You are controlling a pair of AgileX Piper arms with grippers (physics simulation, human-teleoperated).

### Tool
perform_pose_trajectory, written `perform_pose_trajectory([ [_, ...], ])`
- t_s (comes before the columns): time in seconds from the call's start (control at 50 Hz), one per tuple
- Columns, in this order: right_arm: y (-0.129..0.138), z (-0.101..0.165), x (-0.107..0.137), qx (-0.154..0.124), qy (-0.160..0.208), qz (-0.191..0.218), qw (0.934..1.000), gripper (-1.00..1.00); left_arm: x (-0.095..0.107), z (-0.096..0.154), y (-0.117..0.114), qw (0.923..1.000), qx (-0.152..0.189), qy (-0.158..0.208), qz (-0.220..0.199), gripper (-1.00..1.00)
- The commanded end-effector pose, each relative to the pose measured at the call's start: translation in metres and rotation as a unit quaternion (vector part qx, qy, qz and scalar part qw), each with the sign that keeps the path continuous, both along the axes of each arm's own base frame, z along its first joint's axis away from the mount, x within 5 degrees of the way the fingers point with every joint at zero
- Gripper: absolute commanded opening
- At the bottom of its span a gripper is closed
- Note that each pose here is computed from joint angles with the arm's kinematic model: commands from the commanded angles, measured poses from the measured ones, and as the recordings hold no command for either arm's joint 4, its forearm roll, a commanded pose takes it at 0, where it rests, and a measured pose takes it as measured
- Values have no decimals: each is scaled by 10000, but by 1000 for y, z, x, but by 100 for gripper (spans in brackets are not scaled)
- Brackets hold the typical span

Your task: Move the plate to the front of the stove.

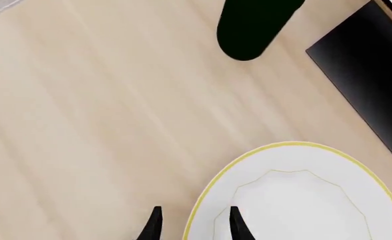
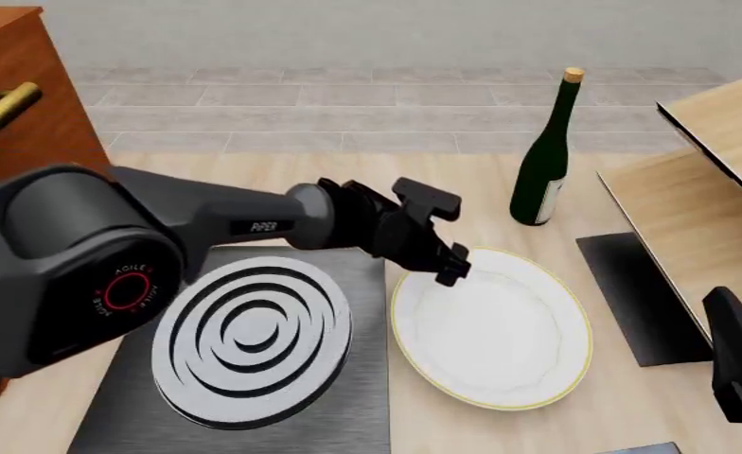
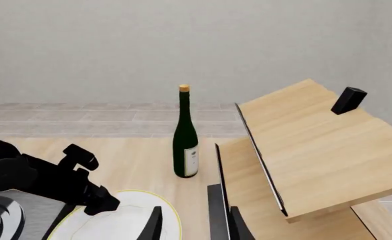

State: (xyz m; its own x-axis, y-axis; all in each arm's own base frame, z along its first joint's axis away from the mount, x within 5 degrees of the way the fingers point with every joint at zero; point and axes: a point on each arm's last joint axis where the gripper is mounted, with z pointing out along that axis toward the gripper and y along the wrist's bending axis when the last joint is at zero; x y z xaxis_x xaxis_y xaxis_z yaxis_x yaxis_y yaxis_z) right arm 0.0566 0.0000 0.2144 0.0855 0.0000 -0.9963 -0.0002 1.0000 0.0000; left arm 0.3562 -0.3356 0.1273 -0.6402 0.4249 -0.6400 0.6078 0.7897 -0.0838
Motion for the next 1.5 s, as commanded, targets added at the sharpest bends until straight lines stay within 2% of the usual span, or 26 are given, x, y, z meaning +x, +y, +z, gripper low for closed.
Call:
perform_pose_trajectory([
  [0.02,0,0,0,1,-1,0,10000,100,1,-7,-3,10000,77,43,-45,100],
  [0.28,0,0,0,1,1,-1,10000,100,13,-15,0,9998,170,83,5,100],
  [0.38,0,0,0,0,0,0,10000,100,8,-18,-1,9998,185,110,-28,100],
  [0.52,0,0,0,0,1,0,10000,100,-14,-28,-7,9993,251,234,-177,100],
  [0.58,0,0,0,0,-1,0,10000,100,-17,-29,-8,9992,243,228,-200,100],
  [0.6,0,0,0,-1,0,1,10000,100,-11,-28,-7,9993,260,160,-224,-100],
  [0.62,0,0,0,-1,0,-1,10000,100,-7,-29,-6,9991,307,150,-241,-100],
  [0.64,0,0,0,0,-1,0,10000,100,-45,-29,-13,9985,221,189,-456,-100],
  [0.66,0,0,0,0,0,0,10000,100,-48,-29,-13,9988,173,214,-413,-100],
  [0.68,0,0,0,0,0,0,10000,100,-30,-23,-9,9990,191,68,-394,-100],
  [0.72,0,0,0,-1,1,0,10000,100,-34,-23,-11,9993,114,128,-317,-100],
  [0.74,0,0,0,-1,-1,0,10000,100,-28,-26,-9,9992,185,116,-332,-100],
  [0.8,0,0,0,0,-1,0,10000,100,-43,-28,-8,9989,181,167,-389,-100],
  [0.86,0,0,0,1,0,0,10000,100,-45,-30,-6,9988,214,185,-398,-100],
  [0.94,0,0,0,0,1,1,10000,100,-56,-26,-4,9990,114,211,-368,-100],
  [1.1,0,0,0,0,0,-1,10000,100,-60,-17,7,9988,182,175,-409,-100],
  [1.16,0,0,0,0,0,0,10000,100,-58,-11,12,9991,161,134,-371,-100],
  [1.2,0,0,0,0,2,0,10000,100,-56,-1,16,9996,15,43,-278,-100],
  [1.22,0,0,0,0,1,1,10000,100,-50,10,20,9998,-105,-48,-178,-100],
  [1.26,0,0,0,1,1,-1,10000,100,-40,19,26,9997,-136,-183,-124,-100],
  [1.32,0,0,0,1,-1,0,10000,100,-46,35,30,9986,-373,-361,-88,-100],
  [1.36,0,0,0,0,-3,-1,10000,100,-35,49,36,9968,-538,-588,23,-100],
  [1.38,0,0,0,0,0,0,10000,100,-20,55,41,9958,-551,-722,105,-100],
  [1.5,0,0,0,-1,0,0,10000,100,10,80,59,9893,-645,-1290,240,-100],
])
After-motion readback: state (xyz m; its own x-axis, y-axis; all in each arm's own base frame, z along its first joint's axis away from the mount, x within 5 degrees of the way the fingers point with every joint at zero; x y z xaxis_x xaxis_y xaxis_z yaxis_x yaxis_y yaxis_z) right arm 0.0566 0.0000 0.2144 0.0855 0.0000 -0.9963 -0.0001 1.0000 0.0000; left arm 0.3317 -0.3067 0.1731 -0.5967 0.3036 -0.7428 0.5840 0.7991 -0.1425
